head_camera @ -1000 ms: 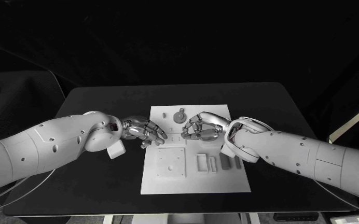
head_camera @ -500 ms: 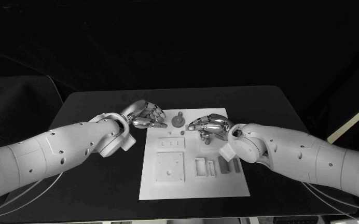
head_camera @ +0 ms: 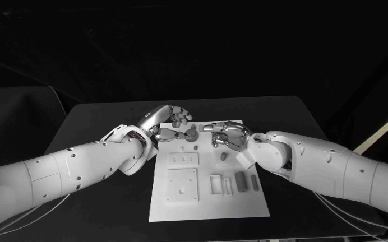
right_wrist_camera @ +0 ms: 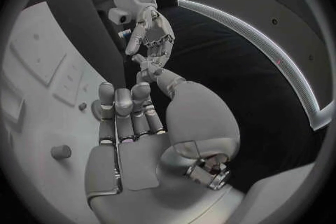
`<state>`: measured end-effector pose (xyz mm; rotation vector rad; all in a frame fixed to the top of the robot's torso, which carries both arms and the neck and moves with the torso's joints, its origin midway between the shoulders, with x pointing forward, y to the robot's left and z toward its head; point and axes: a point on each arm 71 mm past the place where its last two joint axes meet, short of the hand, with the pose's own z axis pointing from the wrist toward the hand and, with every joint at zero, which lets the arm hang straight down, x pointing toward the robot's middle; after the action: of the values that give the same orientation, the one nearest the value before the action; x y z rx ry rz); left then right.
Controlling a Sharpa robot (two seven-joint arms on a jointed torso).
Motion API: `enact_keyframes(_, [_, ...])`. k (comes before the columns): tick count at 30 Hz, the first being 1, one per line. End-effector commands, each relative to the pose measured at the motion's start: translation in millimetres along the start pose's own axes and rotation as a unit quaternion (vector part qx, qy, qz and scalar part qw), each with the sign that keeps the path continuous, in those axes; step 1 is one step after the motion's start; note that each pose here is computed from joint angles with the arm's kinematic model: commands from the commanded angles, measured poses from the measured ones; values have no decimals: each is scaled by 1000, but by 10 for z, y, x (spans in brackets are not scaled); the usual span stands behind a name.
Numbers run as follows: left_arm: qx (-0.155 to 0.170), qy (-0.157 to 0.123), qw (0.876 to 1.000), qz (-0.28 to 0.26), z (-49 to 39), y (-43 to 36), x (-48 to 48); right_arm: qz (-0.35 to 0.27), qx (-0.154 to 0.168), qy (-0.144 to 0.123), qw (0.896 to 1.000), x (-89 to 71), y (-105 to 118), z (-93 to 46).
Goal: Assemble the parts on the task board
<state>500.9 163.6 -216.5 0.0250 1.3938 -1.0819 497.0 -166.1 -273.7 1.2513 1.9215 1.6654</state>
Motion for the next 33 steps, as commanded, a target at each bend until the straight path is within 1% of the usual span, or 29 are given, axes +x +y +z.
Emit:
enact_keyframes(1, [48,-7,998,26,3,-129,20,28,-19,37,999,52,23,-1])
enact_keyframes(3, [54,-5,998,21,3,-174,42,28,-20,39,999,51,25,-3])
enact_keyframes(6, [59,-6,998,15,8,-221,64,29,-20,45,998,65,26,0])
enact_keyframes(12, [57,-18,998,-2,21,-255,69,30,-16,55,998,96,14,5])
enact_keyframes(15, [50,-27,998,-11,26,-254,63,30,-15,54,998,89,11,5])
enact_keyframes(18, [46,-28,998,-17,28,-255,65,30,-15,56,998,94,11,4])
enact_keyframes(26, [43,-17,999,-26,38,-272,93,30,-13,72,997,126,2,-15])
enact_keyframes(33, [40,-6,999,-31,39,-261,106,26,-13,74,997,123,1,-19])
